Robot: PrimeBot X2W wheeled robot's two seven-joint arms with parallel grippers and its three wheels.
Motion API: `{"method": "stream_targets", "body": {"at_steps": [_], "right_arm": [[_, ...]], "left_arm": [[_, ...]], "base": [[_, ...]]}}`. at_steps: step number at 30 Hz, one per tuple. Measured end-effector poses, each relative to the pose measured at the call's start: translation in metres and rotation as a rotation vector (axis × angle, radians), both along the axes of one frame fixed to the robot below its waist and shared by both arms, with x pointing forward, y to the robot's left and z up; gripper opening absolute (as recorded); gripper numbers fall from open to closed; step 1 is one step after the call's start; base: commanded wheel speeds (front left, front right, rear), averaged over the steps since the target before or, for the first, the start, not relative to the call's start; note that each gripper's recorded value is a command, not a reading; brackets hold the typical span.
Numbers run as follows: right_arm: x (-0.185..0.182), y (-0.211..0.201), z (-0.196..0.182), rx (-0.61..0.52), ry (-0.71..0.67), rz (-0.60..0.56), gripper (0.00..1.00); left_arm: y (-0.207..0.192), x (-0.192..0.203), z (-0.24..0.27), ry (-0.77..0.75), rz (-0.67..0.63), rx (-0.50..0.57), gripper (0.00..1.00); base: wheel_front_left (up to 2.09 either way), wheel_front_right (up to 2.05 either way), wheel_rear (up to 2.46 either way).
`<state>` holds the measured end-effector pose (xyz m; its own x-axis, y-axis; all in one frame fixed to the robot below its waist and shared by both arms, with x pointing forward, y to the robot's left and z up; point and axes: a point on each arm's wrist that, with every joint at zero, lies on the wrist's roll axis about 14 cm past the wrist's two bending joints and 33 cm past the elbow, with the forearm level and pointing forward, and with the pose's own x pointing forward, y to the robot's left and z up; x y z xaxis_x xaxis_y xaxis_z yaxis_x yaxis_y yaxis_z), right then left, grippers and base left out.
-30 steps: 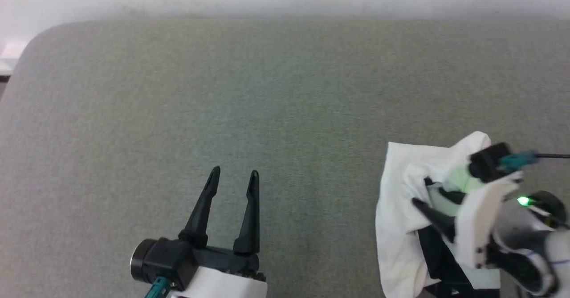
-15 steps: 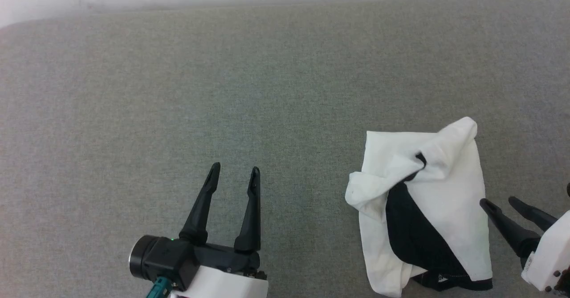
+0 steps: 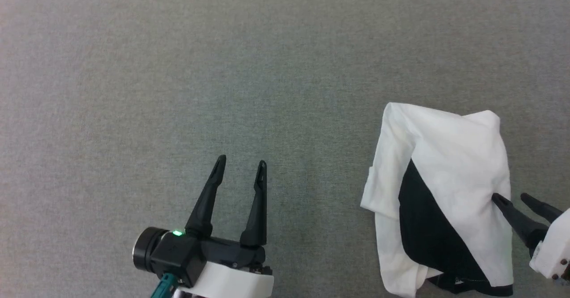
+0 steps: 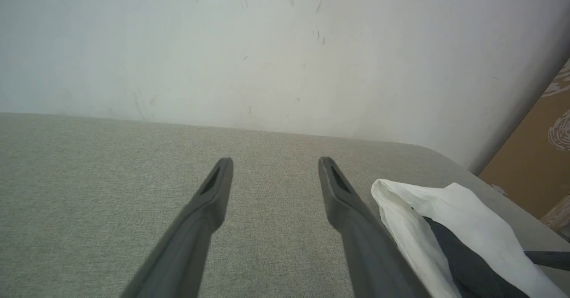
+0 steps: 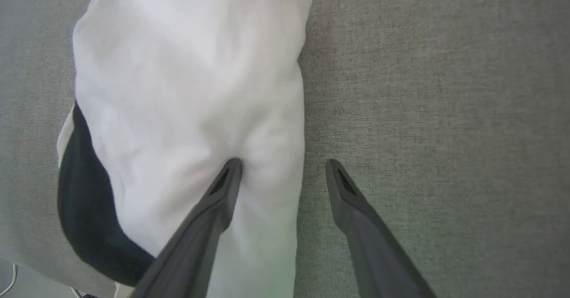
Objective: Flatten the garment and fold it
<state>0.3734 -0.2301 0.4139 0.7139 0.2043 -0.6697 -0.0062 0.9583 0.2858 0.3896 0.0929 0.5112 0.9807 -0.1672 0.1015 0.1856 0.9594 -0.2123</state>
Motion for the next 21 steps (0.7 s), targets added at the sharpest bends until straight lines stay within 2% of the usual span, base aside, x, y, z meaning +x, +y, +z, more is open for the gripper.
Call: {"method": "stream_targets", "body": {"at_steps": [14, 15, 17, 21], "right_arm": [[0.018, 0.029, -0.035, 0.04, 0.114, 0.12, 1.0], [0.018, 0.03, -0.036, 0.04, 0.121, 0.123, 0.47], [0.02, 0.029, -0.039, 0.04, 0.126, 0.12, 0.0], [0.025, 0.03, -0.037, 0.036, 0.107, 0.115, 0.0]], "left_arm": [[-0.001, 0.014, -0.011, 0.021, 0.004, 0.003, 1.0], [-0.001, 0.015, -0.011, 0.019, 0.002, 0.003, 1.0], [-0.002, 0.016, -0.011, 0.02, 0.0, 0.003, 1.0], [-0.003, 0.014, -0.012, 0.022, -0.002, 0.005, 1.0]], "base": [[0.0, 0.0, 0.0], [0.0, 0.0, 0.0], [0.0, 0.0, 0.0], [0.0, 0.0, 0.0]]}}
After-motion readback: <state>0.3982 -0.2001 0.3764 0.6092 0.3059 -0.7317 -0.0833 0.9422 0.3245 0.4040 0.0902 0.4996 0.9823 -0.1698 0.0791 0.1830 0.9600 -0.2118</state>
